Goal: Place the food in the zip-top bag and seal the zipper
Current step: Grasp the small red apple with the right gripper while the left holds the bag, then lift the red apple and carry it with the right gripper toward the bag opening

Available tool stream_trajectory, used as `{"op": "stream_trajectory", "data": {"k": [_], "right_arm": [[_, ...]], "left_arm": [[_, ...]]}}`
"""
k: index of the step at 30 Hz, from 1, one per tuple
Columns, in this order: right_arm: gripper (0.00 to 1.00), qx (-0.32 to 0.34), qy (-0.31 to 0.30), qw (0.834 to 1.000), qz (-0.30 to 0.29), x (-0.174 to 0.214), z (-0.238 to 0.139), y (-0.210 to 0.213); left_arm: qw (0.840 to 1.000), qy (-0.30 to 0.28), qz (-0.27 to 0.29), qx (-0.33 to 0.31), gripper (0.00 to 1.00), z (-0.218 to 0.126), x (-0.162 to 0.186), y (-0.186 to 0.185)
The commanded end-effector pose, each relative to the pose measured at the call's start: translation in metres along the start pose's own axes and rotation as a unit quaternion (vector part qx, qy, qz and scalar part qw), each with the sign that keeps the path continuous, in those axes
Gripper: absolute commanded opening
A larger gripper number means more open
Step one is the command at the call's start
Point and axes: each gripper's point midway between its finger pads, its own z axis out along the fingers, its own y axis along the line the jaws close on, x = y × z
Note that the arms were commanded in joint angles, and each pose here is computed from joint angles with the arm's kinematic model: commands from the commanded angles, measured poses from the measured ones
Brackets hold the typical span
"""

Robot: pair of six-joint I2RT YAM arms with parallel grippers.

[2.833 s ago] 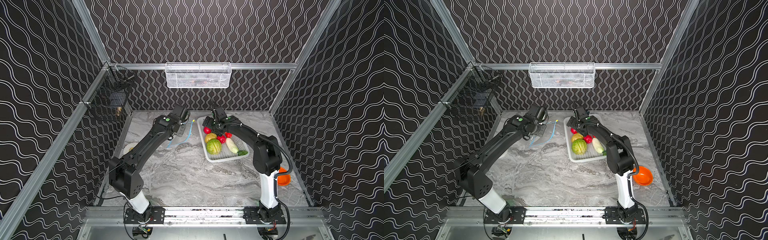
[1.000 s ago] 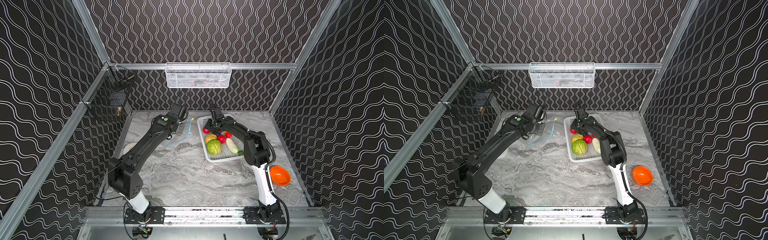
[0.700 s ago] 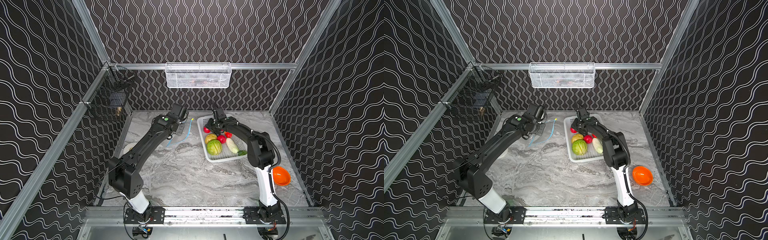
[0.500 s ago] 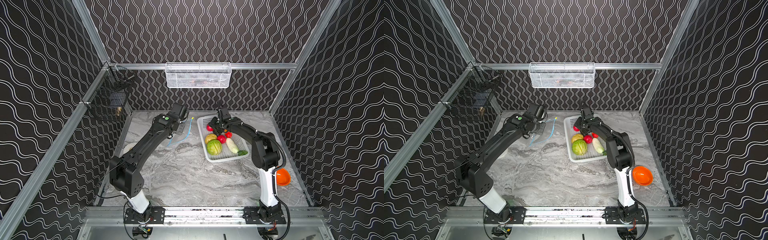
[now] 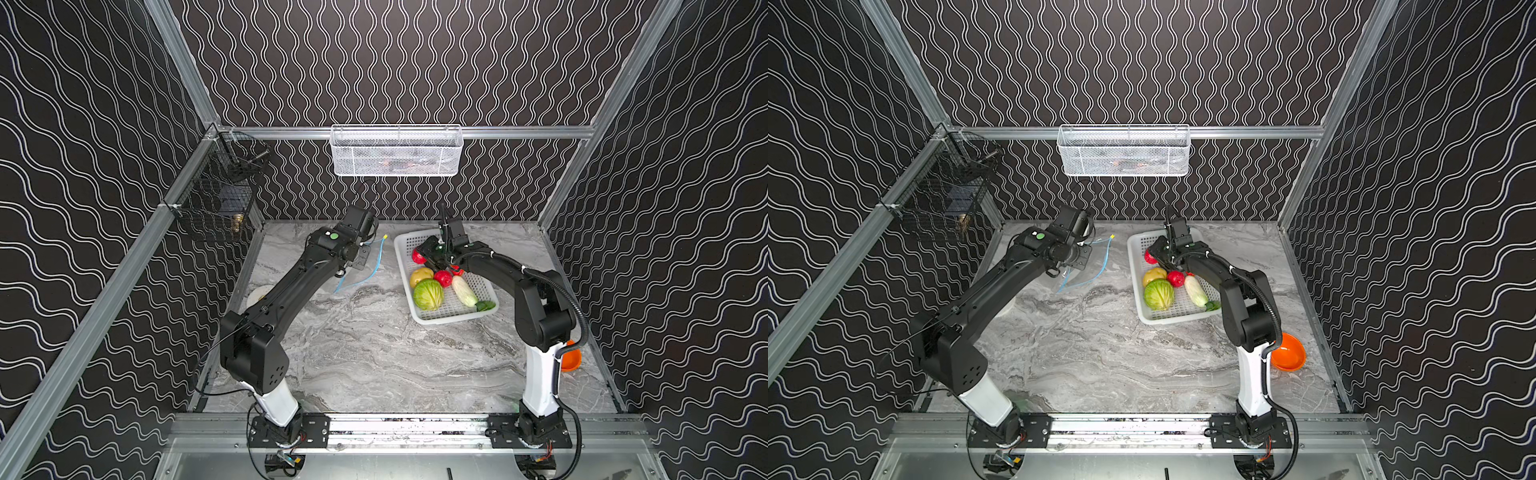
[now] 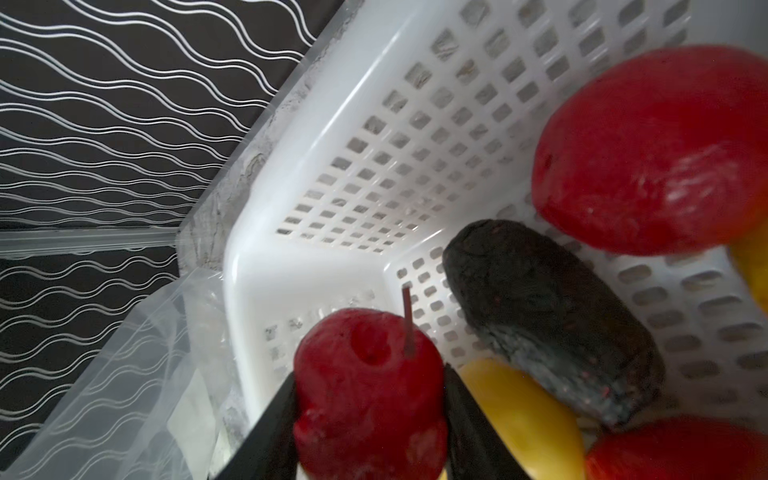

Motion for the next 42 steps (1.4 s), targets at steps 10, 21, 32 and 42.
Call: {"op": "stream_trajectory", "data": {"k": [10,21,32,42], "right_arm": [[0.35,-0.076,-0.029,0.997,0.015,-0.005,-0.045,0.021],[0.34,-0.129,-0.053,0.99,0.005,-0.002,-0.085,0.036],[0.32,-0.179,-0.077,0.981,-0.01,0.002,-0.119,0.05],[0.32,-0.232,-0.098,0.967,-0.046,0.015,-0.148,0.076]], "left_arm": [[1.0,0.001,-0.006,0.021,0.0,0.0,0.003,-0.006],[0.999,0.001,-0.003,0.032,0.0,-0.001,0.005,-0.01],[0.999,0.0,-0.002,0.035,0.0,-0.002,0.005,-0.01],[0.999,0.002,-0.003,0.036,0.0,0.0,0.006,-0.011]]}}
